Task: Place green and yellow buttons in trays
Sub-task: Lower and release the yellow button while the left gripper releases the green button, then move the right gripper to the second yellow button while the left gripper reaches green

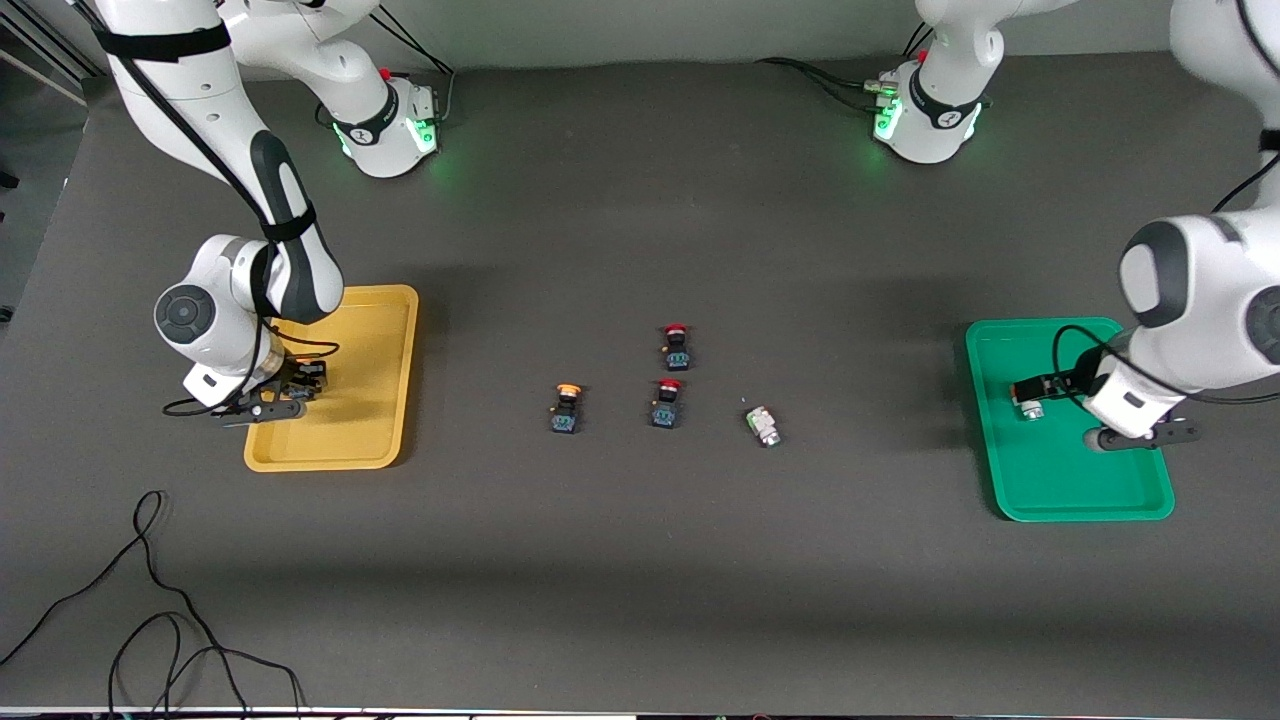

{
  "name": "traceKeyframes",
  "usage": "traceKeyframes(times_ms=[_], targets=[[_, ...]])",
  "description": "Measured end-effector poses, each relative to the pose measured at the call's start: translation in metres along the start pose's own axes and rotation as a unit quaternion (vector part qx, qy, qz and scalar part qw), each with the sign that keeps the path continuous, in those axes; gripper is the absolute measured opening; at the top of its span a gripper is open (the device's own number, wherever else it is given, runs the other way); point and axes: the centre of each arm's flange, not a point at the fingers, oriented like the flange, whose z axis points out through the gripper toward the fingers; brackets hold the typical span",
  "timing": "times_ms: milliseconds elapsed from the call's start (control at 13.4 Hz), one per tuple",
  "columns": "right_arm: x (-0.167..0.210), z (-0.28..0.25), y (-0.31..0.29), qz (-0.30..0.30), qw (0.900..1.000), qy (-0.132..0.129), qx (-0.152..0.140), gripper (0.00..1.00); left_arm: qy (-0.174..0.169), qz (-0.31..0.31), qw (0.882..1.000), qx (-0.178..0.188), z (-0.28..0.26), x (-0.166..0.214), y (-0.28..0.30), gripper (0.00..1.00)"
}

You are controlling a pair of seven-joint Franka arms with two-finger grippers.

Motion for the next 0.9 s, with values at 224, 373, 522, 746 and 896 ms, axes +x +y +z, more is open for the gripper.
traceKeyframes(times_ms=[224,373,522,746,896], targets=[[0.000,-0.001,-0.001,0.016,1.000,0.000,0.012,0.85,0.023,0.034,0.999,0.015,-0.078,-0.010,0.035,1.00],[0.002,-0.008,-0.008,0.034,0.999,-0.014,0.040,0.98,0.046,0.062,0.997,0.019,-0.106,-0.019,0.068,1.00],[0.014,-0.033,-0.019,0.040,0.996,-0.029,0.075,1.00,0.056,0.089,0.994,0.020,-0.113,-0.025,0.102,1.00],[0.035,-0.088,-0.028,0.058,0.990,-0.057,0.117,1.00,0.066,0.088,0.994,0.015,-0.102,-0.037,0.176,1.00],[0.048,-0.121,-0.038,0.076,0.986,-0.071,0.130,1.00,0.069,0.058,0.996,0.009,-0.086,-0.055,0.243,1.00]])
